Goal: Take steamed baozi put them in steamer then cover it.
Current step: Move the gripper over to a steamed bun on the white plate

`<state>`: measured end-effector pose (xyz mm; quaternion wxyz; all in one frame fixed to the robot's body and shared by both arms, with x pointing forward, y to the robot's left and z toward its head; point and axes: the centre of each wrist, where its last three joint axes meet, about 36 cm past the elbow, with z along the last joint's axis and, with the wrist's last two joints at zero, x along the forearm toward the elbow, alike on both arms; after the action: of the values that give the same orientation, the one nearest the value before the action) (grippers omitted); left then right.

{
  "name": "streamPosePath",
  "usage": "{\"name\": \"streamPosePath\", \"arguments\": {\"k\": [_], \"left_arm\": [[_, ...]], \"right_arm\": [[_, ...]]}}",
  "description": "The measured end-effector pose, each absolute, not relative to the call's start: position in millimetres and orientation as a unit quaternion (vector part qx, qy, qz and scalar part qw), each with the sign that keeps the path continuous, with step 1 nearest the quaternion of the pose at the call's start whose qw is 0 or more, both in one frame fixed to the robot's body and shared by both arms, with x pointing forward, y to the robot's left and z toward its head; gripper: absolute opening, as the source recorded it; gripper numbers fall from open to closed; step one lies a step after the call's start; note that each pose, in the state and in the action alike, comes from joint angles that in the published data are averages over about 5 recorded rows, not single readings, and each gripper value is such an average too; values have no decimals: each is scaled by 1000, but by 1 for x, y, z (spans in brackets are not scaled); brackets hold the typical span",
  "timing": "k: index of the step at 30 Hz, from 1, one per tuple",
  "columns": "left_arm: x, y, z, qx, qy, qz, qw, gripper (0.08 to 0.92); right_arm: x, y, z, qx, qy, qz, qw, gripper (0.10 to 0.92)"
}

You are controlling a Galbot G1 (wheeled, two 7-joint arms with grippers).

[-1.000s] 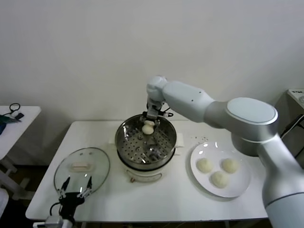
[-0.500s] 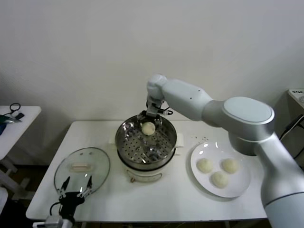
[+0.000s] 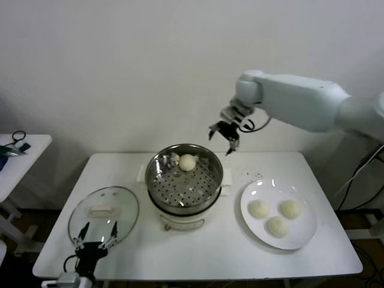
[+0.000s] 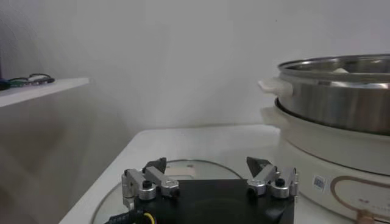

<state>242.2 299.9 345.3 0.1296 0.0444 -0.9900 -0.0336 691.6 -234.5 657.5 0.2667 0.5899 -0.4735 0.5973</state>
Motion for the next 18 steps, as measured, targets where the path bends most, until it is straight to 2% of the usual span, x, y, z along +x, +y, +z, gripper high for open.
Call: {"name": "streamPosePath", "arguments": {"k": [9, 18], "left_arm": [[242, 301, 348, 46, -990, -32, 126, 823], [243, 301, 348, 46, -991, -31, 125, 823]], "right_arm": [[647, -271, 589, 550, -524, 535, 370, 823], [631, -280, 531, 517, -532, 518, 425, 823]]}}
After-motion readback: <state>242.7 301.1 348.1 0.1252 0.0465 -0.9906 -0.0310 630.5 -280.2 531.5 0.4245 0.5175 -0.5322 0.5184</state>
